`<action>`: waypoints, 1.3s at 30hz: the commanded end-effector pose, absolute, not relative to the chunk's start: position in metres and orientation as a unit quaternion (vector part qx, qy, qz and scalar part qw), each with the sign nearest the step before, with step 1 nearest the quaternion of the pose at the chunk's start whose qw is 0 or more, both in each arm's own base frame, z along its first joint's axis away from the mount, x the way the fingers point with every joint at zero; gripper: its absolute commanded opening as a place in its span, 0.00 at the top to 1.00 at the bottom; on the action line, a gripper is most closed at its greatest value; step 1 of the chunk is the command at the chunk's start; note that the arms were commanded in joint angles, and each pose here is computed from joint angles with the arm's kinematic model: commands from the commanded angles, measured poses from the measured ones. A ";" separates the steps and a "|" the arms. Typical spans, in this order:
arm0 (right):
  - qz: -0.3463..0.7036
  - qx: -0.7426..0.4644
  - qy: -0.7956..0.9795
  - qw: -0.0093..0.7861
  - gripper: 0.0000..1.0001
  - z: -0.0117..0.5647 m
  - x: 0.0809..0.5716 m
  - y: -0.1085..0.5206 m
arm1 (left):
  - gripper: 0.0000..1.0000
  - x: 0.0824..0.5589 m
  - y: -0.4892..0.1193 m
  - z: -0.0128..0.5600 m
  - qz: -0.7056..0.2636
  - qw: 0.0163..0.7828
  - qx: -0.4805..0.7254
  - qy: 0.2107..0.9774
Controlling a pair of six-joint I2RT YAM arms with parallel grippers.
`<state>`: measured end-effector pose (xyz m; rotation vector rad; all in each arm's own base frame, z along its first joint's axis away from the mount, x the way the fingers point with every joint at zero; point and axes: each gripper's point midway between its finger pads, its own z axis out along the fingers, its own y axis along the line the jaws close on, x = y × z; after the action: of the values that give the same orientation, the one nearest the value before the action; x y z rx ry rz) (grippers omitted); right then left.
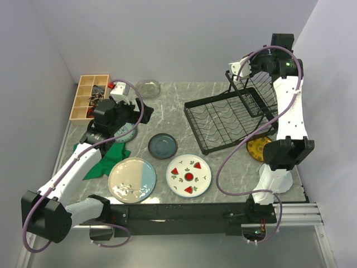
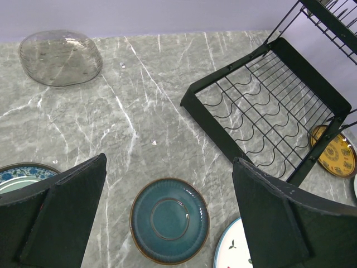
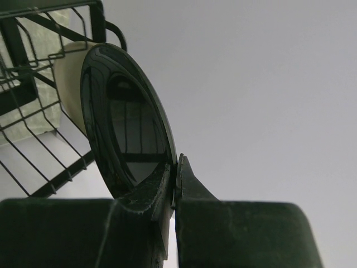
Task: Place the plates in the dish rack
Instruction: Insert the plate into the dish rack
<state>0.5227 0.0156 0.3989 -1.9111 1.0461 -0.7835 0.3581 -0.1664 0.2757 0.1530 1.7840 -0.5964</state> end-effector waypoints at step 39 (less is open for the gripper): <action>-0.396 -0.820 0.268 0.316 1.00 0.403 0.547 0.023 | 0.01 0.356 -0.169 0.294 -0.270 0.607 0.070 0.745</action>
<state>0.5439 0.0061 0.3518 -1.9837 1.1599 -0.7639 0.3580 -0.1665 0.2759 0.1536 1.7837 -0.5971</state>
